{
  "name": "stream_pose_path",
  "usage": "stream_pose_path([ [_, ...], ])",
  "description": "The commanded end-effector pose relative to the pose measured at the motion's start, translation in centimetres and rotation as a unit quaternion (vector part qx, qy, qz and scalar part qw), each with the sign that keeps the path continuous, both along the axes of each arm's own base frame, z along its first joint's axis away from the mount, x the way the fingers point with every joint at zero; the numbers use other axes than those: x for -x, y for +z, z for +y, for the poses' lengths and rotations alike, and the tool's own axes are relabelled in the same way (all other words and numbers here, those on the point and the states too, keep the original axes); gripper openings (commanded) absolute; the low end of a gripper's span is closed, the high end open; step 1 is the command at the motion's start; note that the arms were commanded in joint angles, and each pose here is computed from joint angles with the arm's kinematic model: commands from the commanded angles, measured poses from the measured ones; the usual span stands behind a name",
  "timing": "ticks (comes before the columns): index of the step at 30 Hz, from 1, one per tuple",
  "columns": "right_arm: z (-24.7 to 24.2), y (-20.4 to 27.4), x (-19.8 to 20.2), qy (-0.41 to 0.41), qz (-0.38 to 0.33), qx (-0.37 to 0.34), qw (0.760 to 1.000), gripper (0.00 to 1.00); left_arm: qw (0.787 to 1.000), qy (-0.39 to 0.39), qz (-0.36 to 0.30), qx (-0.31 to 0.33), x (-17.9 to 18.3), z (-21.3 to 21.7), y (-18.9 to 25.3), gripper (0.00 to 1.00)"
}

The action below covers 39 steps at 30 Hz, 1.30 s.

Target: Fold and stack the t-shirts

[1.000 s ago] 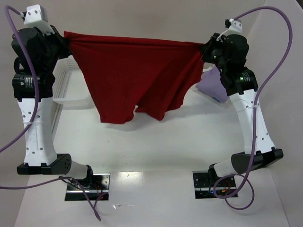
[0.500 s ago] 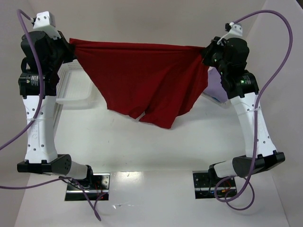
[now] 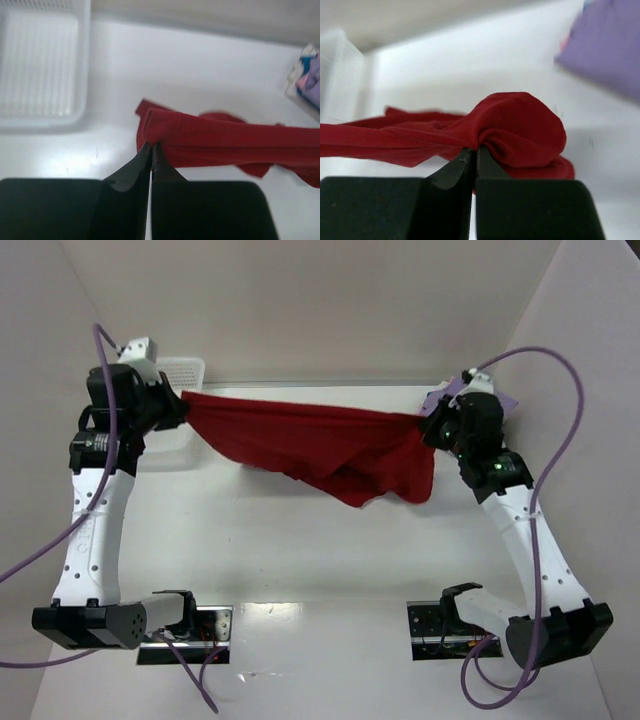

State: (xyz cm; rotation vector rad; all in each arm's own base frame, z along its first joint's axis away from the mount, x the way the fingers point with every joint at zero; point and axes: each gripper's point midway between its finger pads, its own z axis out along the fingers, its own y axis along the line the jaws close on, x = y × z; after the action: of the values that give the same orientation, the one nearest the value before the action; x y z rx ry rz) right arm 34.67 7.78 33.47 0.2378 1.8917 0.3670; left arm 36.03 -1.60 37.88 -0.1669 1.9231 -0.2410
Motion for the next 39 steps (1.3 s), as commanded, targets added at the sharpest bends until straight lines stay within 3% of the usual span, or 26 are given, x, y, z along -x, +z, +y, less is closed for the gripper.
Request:
stream_pose_path([
  [1,-0.9,-4.5,-0.5,-0.028,0.037,-0.014,0.999,0.00,1.000,-0.017,0.014,0.016,2.0,-0.4,-2.3,0.00],
  [7,-0.9,-6.9,-0.7,-0.028,0.062,-0.008,0.998,0.00,0.984,-0.107,0.121,0.072,5.3,-5.6,-9.6,0.00],
  [11,-0.6,-7.9,-2.0,-0.029,0.069,-0.007,0.997,0.00,0.963,-0.172,0.185,0.093,8.8,-11.0,-13.7,0.00],
  [15,-0.4,-9.4,-3.3,-0.027,0.086,0.001,0.996,0.00,0.936,-0.219,0.254,0.108,12.8,-14.2,-17.2,0.00],
  [17,-0.4,-9.6,-3.5,-0.027,0.085,0.001,0.996,0.00,0.925,-0.235,0.275,0.113,14.5,-15.0,-17.9,0.05],
  [22,-0.3,-10.0,-4.1,-0.025,0.090,0.006,0.996,0.00,0.931,-0.205,0.290,0.090,15.3,-13.9,-18.9,0.72],
  [26,-0.4,-10.1,-4.1,-0.024,0.089,0.010,0.996,0.00,0.935,-0.188,0.292,0.071,14.4,-13.4,-19.0,0.86],
  [35,-0.5,-11.2,-4.2,-0.028,0.103,0.015,0.994,0.00,0.900,-0.240,0.356,0.073,15.4,-15.8,-22.5,0.85],
  [39,-0.3,-11.8,-4.3,-0.023,0.108,0.013,0.994,0.00,0.875,-0.246,0.415,0.033,15.1,-18.7,-26.7,0.83],
])
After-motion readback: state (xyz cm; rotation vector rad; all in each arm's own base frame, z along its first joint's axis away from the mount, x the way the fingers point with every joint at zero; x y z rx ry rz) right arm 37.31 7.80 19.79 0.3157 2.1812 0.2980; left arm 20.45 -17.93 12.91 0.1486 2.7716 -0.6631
